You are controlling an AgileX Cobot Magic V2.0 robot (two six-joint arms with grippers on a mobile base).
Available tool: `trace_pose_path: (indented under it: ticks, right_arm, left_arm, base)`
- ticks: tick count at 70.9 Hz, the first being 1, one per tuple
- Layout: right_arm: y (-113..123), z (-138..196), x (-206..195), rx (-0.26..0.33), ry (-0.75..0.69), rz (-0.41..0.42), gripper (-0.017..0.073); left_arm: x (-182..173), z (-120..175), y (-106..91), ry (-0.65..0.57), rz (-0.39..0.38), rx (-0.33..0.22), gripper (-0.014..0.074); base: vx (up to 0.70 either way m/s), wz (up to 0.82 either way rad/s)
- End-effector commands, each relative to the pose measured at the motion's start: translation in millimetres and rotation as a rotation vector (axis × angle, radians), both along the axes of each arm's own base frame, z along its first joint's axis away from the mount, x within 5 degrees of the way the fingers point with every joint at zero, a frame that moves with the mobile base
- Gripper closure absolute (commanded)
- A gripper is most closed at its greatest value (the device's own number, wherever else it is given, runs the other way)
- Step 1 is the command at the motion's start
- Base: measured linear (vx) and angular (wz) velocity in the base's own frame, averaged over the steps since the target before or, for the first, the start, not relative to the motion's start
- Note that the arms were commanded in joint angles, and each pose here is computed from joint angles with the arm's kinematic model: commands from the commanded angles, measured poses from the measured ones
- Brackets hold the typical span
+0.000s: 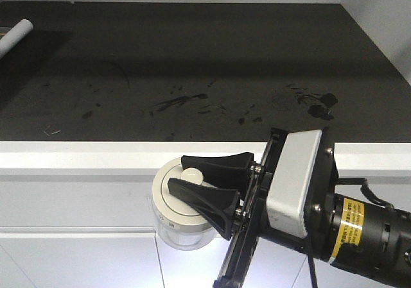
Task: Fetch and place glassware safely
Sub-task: 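Hold the jar in the right gripper while the base turns away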
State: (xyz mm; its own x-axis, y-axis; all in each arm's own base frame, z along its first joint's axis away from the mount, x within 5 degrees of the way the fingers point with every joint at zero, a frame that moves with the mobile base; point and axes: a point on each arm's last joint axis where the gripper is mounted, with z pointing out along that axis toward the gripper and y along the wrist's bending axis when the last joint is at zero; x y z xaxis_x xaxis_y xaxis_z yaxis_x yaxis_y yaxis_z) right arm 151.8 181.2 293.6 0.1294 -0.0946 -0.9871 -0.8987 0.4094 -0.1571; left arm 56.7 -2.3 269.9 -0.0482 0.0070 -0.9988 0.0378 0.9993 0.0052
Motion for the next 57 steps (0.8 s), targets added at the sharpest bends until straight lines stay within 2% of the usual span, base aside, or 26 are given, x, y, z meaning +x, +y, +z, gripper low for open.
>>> trace_pose_path:
  ticks: [1,31,57]
  right_arm:
    - [-0.1,22.3,-5.2,0.116,-0.056,0.041,0.0563]
    - [-0.1,22.3,-5.2,0.116,-0.056,0.041,0.0563]
    - [-0.1,22.3,-5.2,0.115,-0.057,0.042,0.0563]
  left_arm:
    - [-0.4,13.4,-0.1,-0.081,-0.002,-0.013,0.0601]
    - [-0.4,13.4,-0.1,-0.081,-0.002,-0.013,0.0601]
    - [-0.4,13.4,-0.1,-0.081,-0.002,-0.013,0.0601]
  base:
    - [-0.01,0.03]
    - [-0.04,0.15]
    - [-0.13,0.51]
